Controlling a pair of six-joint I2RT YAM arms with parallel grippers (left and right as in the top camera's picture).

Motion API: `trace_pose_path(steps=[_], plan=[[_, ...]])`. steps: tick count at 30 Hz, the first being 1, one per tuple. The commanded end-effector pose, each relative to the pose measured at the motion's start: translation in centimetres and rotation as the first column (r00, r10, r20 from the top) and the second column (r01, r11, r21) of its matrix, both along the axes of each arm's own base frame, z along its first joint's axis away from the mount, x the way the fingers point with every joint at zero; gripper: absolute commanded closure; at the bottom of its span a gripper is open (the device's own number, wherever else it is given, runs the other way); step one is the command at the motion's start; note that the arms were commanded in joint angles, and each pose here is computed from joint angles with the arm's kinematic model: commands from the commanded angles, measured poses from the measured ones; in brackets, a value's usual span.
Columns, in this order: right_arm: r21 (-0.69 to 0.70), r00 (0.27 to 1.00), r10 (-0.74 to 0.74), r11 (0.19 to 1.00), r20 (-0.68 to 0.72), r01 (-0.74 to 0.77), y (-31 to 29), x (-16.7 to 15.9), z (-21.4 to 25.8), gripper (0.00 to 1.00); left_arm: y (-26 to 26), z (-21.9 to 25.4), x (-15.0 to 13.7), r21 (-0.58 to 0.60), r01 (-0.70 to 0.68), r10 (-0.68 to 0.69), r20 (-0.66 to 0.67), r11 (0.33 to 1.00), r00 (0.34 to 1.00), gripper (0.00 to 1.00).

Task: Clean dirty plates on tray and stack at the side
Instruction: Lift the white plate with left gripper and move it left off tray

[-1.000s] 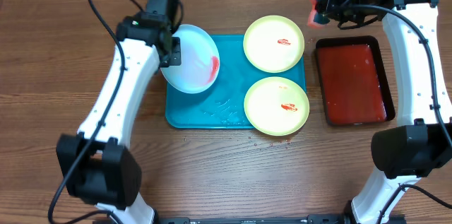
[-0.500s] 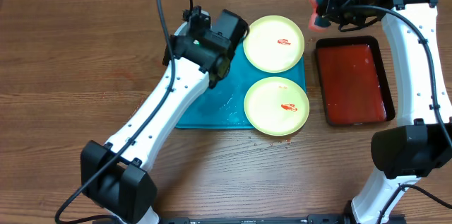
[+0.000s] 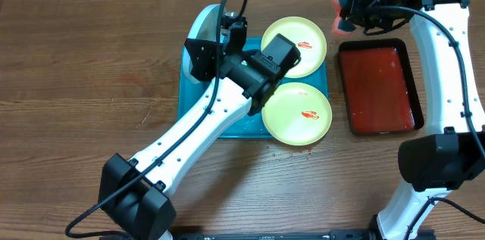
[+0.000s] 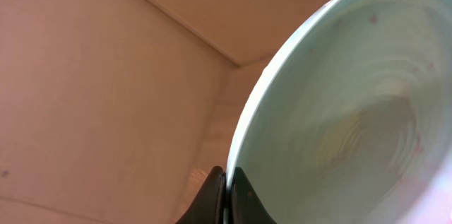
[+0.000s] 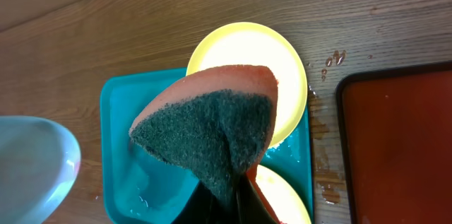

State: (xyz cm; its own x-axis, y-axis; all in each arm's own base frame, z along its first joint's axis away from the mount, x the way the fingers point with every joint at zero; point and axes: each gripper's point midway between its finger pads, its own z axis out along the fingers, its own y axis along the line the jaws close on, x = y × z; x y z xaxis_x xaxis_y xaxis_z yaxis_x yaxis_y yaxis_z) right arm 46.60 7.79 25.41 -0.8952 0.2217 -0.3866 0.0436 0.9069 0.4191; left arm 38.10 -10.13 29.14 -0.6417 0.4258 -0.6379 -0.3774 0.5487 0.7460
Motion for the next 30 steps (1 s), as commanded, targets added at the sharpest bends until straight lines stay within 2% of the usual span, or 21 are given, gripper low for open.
trace_pose_path(steps=[1,9,12,16,20,23,27,30], plan=[[-0.005,1.000,0.004,1.000,0.014,-0.004,0.0,0.2,0.3,0.96,-0.2,1.9,0.0,0.044,-0.019,0.015,0.102,0.999,0.995,0.96],[-0.005,1.000,0.004,1.000,0.013,-0.004,0.0,0.2,0.3,0.96,-0.4,1.3,0.1,0.018,-0.010,0.008,0.079,1.000,0.997,0.96],[-0.005,1.000,0.004,1.000,0.013,-0.004,0.0,0.2,0.3,0.96,-0.7,-1.3,0.3,-0.099,0.012,-0.014,-0.021,0.995,1.000,0.96],[-0.005,1.000,0.004,1.000,0.013,-0.004,0.0,0.2,0.3,0.96,-1.1,-6.1,0.4,-0.328,-0.008,-0.066,-0.212,0.945,0.975,0.96],[-0.005,1.000,0.004,1.000,0.013,-0.004,0.0,0.2,0.3,0.96,-0.4,-9.3,0.7,-0.502,-0.074,-0.123,-0.348,0.862,0.929,0.96],[-0.005,1.000,0.004,1.000,0.012,-0.004,0.0,0.1,0.3,0.96,1.1,-11.2,1.6,-0.623,-0.122,-0.199,-0.420,0.773,0.885,0.96],[-0.005,1.000,0.004,1.000,0.008,-0.004,0.0,0.1,0.2,0.96,4.3,-12.4,2.5,-0.762,-0.209,-0.244,-0.434,0.612,0.867,0.96],[-0.006,1.000,0.004,1.000,0.006,-0.004,0.0,0.0,0.2,0.96,7.9,-12.7,3.0,-0.829,-0.274,-0.215,-0.419,0.488,0.882,0.96]])
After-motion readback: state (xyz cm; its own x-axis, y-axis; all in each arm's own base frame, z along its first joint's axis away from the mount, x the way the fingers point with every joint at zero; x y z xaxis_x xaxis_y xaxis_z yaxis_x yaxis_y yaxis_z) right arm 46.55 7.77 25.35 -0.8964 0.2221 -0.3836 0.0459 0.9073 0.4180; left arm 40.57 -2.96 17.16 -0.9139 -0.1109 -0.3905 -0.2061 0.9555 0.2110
